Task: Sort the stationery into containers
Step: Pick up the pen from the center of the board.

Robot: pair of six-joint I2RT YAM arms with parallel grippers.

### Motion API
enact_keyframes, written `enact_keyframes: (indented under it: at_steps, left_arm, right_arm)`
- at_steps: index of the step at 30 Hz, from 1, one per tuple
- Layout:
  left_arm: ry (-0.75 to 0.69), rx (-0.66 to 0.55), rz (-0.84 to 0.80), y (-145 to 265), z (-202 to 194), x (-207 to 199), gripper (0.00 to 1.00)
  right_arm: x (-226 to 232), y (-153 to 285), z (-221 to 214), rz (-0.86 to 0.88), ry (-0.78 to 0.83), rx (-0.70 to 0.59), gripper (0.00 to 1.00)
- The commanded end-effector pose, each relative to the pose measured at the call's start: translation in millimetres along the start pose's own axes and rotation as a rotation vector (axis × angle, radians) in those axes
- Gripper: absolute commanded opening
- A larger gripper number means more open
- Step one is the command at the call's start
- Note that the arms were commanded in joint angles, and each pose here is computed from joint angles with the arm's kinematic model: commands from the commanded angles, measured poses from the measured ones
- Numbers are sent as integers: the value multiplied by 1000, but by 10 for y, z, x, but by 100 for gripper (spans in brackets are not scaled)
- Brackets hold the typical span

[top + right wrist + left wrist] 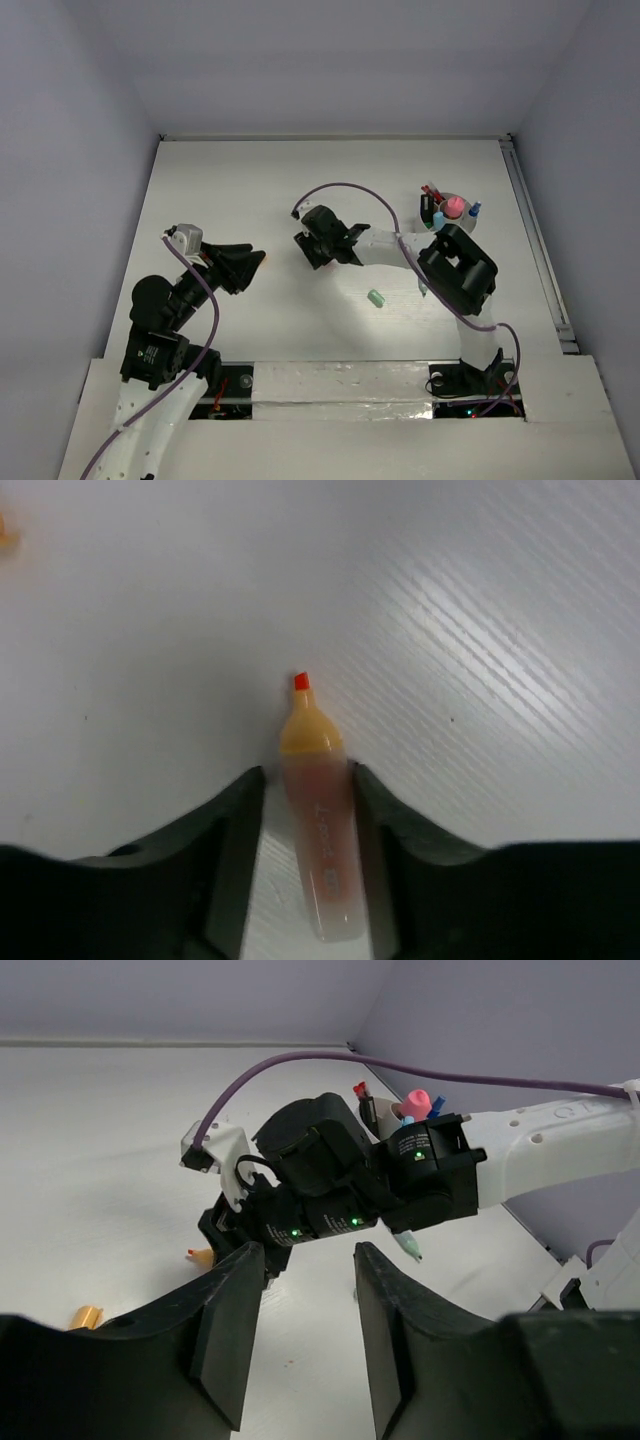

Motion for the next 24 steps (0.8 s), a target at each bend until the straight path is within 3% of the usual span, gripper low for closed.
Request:
enact_keyframes:
  at_steps: [1,3,7,10,15,19,24]
  left_arm:
    - [-10,-35,-11,-25,84,-16,40]
    - [-11,-36,-14,-25,85,-19,45]
    - [-9,-29,-20,-34,79,-20,49]
    - [-9,-27,-21,-36,77,-19,47]
    - [-2,-16,-20,-54,60,-8,46]
    - [2,-5,-20,-76,50,3,40]
    - [10,16,-25,-110,23,18,37]
  right_arm:
    - [-18,-99,6,-46,-25,23,42]
    - [-28,-84,31,-62,-38,4,21]
    - [-29,200,259,-73,-113,-115,2]
    - [-1,656,579,-25,-197,-273,0]
    - [159,1448,1013,233,-327,-523,0]
    - [322,1865,1144,438,-449,-612,0]
    - [642,2047,1147,595,-503,-660,0]
Point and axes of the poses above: each gripper's point midway between its finger pads, its own y axis back along the fingers, its own x axis along the line the jaws close on, z = x × y, the point moved 9 cm from there along y, back along the fingers, and after that the axes turned 6 degrees about -y, right-handed, at the moved point
